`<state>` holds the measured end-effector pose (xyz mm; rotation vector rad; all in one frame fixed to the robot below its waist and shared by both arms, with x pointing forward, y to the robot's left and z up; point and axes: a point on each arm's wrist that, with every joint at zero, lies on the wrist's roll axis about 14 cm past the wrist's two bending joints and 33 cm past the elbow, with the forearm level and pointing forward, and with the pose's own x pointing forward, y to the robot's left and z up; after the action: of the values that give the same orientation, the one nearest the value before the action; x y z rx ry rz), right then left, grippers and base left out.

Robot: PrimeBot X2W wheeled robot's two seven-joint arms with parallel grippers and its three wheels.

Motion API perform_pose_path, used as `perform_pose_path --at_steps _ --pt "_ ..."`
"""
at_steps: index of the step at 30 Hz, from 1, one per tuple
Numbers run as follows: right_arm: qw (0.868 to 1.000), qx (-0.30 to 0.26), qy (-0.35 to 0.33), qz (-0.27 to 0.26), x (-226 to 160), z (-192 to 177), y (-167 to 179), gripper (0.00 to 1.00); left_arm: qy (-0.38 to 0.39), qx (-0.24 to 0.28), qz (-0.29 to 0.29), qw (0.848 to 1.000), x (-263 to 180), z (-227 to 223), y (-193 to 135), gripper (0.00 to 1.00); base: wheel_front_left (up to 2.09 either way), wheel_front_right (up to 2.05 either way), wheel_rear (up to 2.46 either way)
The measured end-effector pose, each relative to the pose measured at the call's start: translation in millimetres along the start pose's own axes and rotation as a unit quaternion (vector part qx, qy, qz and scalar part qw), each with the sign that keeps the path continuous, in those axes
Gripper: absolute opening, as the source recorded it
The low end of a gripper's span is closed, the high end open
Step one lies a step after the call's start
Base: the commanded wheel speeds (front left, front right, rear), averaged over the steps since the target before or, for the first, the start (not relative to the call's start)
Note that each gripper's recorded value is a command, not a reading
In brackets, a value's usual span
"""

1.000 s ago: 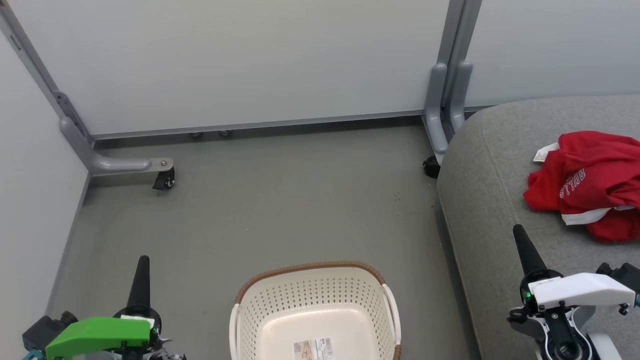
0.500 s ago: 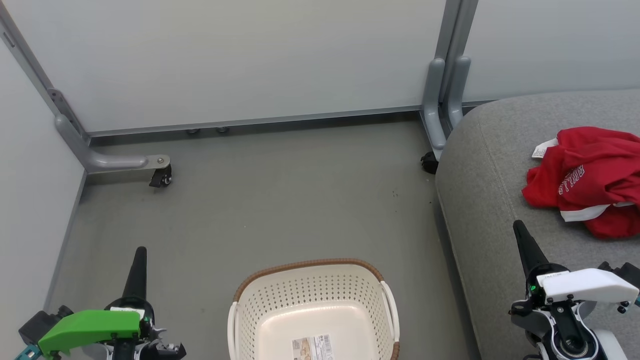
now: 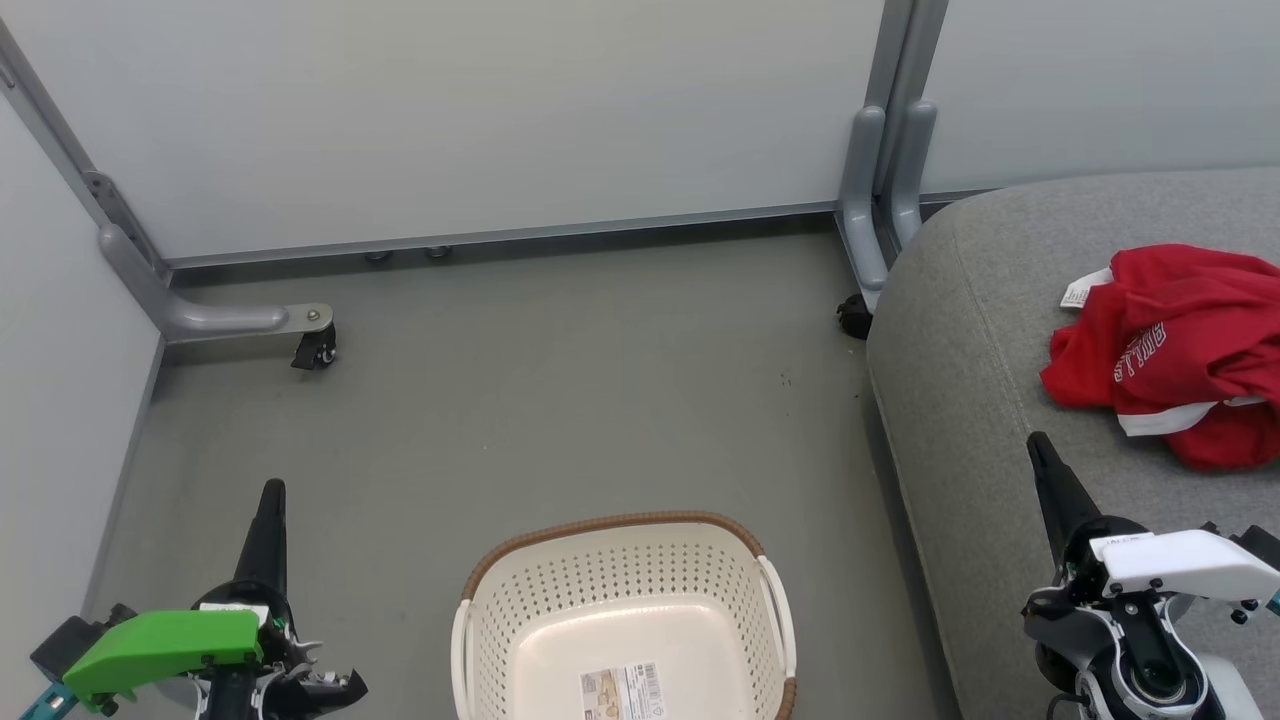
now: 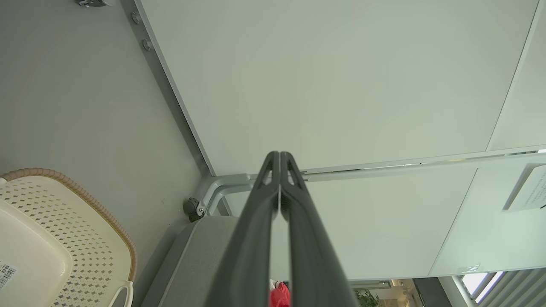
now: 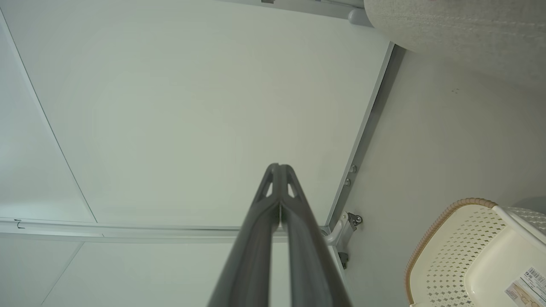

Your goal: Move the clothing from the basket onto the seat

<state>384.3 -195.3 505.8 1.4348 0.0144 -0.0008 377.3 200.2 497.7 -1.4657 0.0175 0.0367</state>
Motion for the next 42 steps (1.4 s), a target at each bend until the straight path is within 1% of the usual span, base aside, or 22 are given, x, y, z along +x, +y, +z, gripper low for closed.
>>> perform_pose_path --at_steps 19,42 --pt "0.998 0.068 -0.003 0.002 3.8 4.4 -0.9 0.0 0.008 -0.054 -0.01 0.998 9.5 -0.9 -5.8 0.0 0.0 0.0 0.0" --pt "0.998 0.07 -0.005 0.002 4.0 4.9 -0.6 0.0 0.008 -0.055 -0.012 0.998 10.1 -0.6 -6.8 0.0 0.0 0.0 0.0"
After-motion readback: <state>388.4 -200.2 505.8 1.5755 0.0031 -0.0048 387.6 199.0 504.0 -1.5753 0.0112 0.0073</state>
